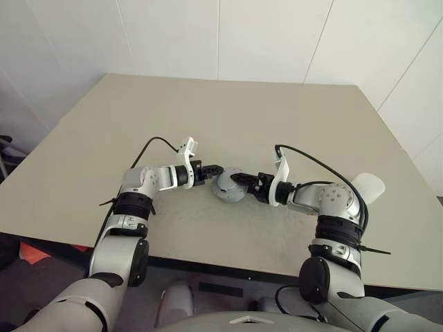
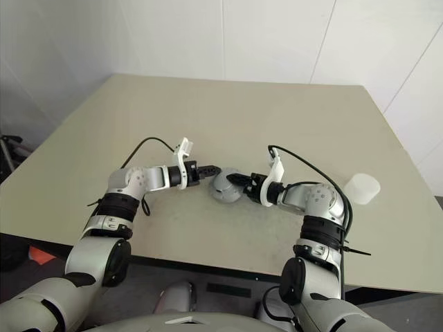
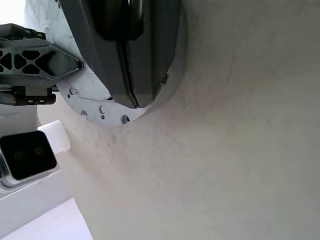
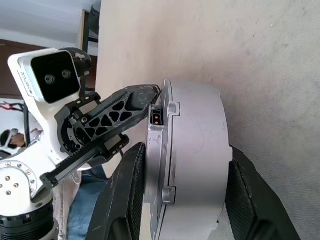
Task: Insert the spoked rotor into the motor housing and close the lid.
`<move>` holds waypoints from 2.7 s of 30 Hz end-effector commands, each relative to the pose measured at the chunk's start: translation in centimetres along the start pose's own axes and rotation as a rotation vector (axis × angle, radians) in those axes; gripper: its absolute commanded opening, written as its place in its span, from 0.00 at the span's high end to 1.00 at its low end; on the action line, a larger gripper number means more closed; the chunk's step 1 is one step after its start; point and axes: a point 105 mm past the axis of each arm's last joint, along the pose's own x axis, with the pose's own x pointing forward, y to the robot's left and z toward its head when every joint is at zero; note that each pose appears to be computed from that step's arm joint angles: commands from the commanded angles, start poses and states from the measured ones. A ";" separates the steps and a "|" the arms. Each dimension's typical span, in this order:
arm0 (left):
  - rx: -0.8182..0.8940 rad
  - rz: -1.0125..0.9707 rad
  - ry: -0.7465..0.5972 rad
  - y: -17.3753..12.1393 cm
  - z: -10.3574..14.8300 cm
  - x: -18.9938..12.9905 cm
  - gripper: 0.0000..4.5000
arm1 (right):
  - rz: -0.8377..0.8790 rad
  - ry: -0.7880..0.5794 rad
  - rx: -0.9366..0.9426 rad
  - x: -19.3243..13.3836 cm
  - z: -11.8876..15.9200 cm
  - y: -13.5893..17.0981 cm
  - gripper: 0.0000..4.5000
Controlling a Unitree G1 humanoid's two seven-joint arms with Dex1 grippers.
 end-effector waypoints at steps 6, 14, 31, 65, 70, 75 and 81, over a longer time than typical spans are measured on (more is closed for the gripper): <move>-0.130 0.119 -0.507 3.6 8.4 -5.9 1.00 | 0.134 -0.287 0.098 -0.1 6.0 3.3 0.53; -0.205 -0.068 -0.486 1.6 6.9 -7.2 0.79 | 0.300 -0.242 0.076 1.7 5.5 9.5 0.53; -0.381 -0.229 -0.377 -1.1 4.9 -5.9 0.01 | 0.347 -0.194 0.040 2.3 4.8 12.3 0.53; -0.429 -0.439 -0.364 -4.9 5.3 -3.1 0.36 | 0.293 -0.171 0.022 2.6 3.6 11.1 0.53; -0.426 -0.437 -0.369 -4.8 5.4 -3.2 0.48 | 0.288 -0.175 0.024 2.6 3.7 10.9 0.53; -0.422 -0.427 -0.362 -4.7 5.1 -2.8 0.48 | 0.285 -0.177 0.024 2.6 3.7 10.9 0.53; -0.433 -0.403 -0.387 -4.2 5.4 -2.9 0.48 | 0.274 -0.184 0.024 2.7 3.9 10.8 0.53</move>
